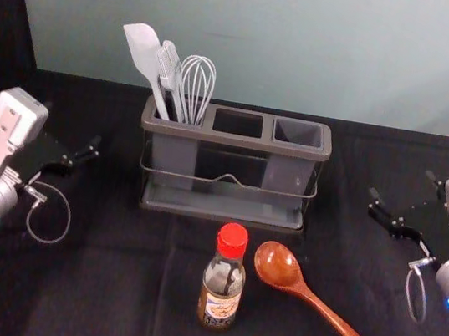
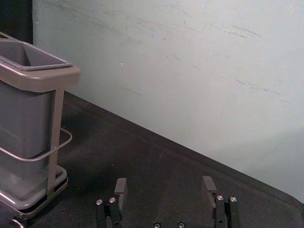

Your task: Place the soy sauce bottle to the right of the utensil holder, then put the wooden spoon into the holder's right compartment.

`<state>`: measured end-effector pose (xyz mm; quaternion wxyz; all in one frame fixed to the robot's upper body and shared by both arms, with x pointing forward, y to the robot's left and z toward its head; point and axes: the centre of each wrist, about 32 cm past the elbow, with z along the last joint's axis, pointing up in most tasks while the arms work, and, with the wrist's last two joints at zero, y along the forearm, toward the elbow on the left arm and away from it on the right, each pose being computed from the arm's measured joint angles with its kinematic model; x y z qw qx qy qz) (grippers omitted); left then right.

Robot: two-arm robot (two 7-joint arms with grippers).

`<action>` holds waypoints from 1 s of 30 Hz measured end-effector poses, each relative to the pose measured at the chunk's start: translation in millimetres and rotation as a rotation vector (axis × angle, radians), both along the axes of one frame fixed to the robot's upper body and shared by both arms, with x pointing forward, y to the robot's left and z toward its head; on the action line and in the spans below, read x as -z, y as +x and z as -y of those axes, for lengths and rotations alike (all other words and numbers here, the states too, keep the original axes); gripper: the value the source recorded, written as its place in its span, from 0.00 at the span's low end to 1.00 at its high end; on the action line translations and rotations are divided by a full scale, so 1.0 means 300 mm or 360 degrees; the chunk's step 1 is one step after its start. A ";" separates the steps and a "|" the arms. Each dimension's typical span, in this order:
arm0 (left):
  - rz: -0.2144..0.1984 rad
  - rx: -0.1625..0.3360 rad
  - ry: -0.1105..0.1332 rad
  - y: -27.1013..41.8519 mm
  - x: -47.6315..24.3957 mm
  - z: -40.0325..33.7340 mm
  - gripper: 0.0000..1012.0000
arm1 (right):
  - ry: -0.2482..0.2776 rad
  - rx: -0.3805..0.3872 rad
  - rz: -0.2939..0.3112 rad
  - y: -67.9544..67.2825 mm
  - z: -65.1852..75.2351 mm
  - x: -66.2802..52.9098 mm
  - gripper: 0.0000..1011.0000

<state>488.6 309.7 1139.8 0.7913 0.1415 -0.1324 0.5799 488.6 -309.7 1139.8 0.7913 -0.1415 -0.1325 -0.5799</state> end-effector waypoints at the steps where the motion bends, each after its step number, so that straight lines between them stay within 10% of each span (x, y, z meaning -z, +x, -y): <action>1: 0.0000 0.0000 0.0000 0.000 0.000 0.000 0.99 | 0.0000 0.0000 0.0000 0.000 0.000 0.000 0.99; 30: 0.0000 0.0000 0.0000 0.000 0.000 0.000 0.99 | 0.0000 0.0000 0.0000 0.000 0.000 0.000 0.99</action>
